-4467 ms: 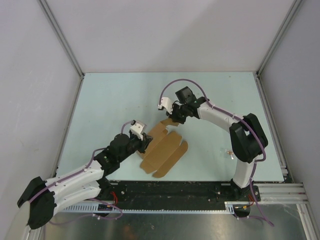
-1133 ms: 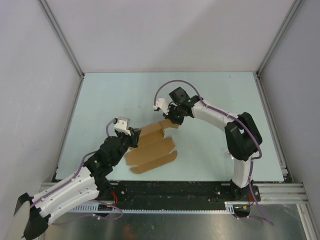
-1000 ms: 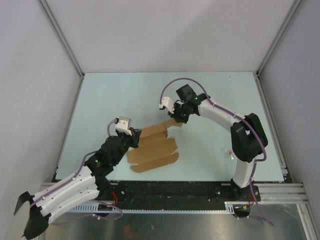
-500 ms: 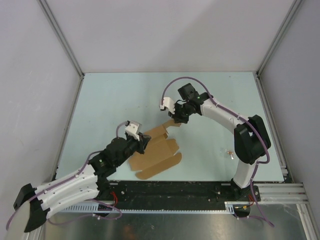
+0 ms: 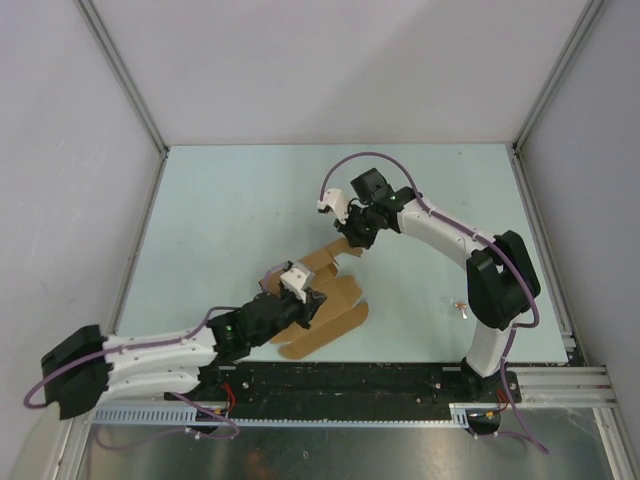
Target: Fold the paper box
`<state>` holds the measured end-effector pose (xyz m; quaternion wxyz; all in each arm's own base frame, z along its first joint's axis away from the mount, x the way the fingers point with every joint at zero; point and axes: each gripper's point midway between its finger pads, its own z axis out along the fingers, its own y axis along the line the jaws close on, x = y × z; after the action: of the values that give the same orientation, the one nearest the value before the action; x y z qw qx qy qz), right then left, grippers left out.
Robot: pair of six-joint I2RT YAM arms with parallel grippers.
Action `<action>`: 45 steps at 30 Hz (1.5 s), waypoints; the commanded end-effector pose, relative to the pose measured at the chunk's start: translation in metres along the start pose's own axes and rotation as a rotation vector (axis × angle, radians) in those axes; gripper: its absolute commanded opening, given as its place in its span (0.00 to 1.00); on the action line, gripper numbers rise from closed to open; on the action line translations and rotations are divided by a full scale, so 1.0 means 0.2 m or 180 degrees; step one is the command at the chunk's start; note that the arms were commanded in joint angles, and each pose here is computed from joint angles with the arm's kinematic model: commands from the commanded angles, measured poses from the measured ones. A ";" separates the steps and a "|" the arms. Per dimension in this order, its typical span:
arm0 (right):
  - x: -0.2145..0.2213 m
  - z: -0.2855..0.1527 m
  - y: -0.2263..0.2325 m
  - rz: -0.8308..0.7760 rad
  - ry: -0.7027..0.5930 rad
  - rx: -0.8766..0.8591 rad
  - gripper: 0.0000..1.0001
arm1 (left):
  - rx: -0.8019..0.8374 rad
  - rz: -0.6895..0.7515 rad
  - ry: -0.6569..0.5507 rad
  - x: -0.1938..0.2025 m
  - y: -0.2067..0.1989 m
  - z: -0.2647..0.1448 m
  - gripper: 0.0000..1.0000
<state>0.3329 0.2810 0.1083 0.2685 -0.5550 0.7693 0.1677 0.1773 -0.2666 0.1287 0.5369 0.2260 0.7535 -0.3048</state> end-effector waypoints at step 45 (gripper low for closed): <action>0.03 0.05 0.05 0.0916 0.0129 0.0097 0.00 | -0.0752 0.0293 0.0237 0.50 0.06 0.51 0.00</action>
<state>0.3281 0.2801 0.0965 0.2407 -0.4678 0.8331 0.1710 0.2193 -0.3371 0.0172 0.5488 0.2221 0.7833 -0.1894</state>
